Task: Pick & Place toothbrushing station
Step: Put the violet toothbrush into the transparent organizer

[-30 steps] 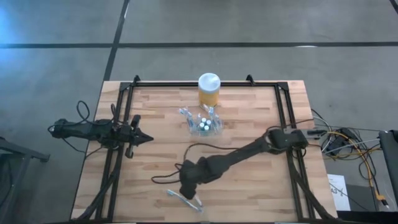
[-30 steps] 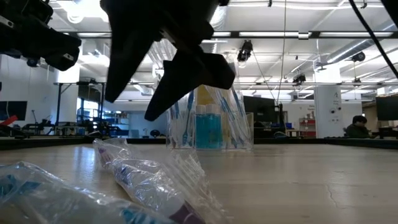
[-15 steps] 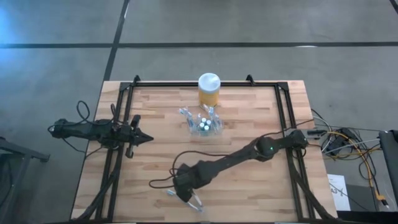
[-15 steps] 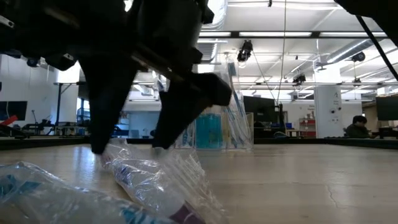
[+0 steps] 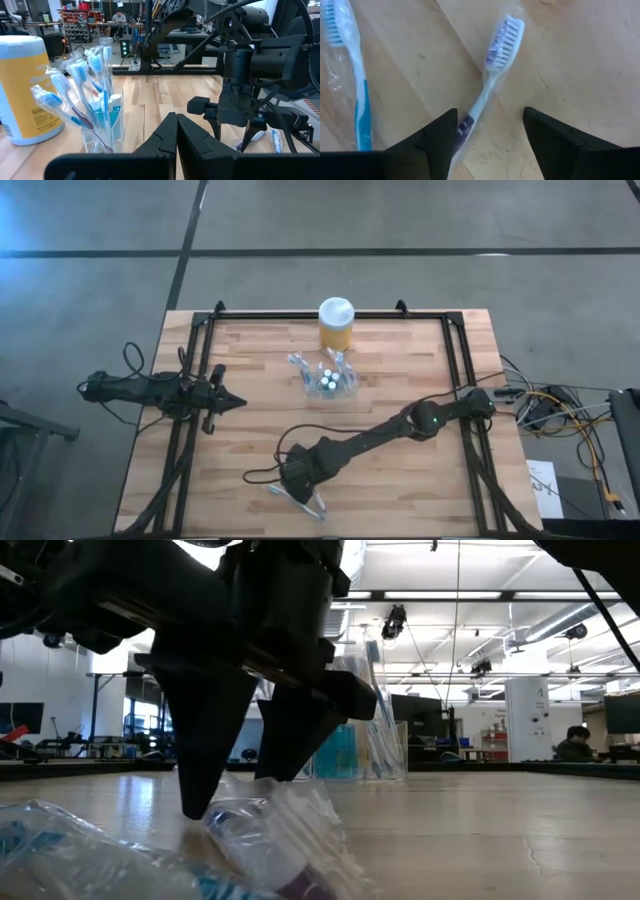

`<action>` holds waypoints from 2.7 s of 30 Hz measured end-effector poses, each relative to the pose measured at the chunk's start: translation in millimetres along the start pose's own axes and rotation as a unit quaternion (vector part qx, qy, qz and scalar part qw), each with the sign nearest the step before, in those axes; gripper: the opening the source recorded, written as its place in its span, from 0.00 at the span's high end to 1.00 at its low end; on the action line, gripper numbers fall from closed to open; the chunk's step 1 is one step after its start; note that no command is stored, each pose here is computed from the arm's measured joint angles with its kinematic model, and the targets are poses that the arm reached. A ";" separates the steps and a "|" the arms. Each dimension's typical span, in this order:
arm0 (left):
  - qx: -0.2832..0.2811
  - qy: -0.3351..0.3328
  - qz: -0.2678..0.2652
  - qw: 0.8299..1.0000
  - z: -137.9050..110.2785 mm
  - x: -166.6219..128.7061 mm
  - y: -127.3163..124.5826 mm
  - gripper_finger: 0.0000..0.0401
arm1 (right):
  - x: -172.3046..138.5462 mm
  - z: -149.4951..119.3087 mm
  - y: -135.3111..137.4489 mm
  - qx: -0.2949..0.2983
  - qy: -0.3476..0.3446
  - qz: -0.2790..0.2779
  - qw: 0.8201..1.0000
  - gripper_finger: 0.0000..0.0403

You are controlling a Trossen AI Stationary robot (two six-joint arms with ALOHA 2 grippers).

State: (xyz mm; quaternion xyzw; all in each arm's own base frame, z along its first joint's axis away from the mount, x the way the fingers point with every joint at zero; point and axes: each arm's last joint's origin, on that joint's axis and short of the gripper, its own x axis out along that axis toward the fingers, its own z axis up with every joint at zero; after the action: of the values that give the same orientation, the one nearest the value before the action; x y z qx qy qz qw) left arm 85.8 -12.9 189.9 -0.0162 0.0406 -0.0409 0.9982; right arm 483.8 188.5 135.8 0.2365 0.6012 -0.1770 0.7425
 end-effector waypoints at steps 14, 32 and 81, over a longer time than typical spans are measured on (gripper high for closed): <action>-0.001 0.000 0.000 1.000 0.0 0.0 0.0 0.98 | 1.4 -0.8 -2.4 -0.017 0.007 -0.010 1.000 0.80; 0.013 -0.001 0.023 1.000 0.1 0.0 1.3 0.98 | -47.5 4.4 2.1 -0.152 -0.082 -0.010 0.985 0.98; 0.083 -0.006 0.055 0.995 1.8 -0.2 3.1 0.98 | -209.8 -176.7 -266.7 -0.322 -0.610 0.167 0.705 0.98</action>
State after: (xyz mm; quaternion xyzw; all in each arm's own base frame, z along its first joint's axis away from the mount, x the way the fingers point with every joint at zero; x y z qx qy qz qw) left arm 86.0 -9.7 191.5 0.0685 0.0318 0.0114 0.9971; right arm 149.8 63.5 274.6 -0.0798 -0.0118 0.0490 0.9955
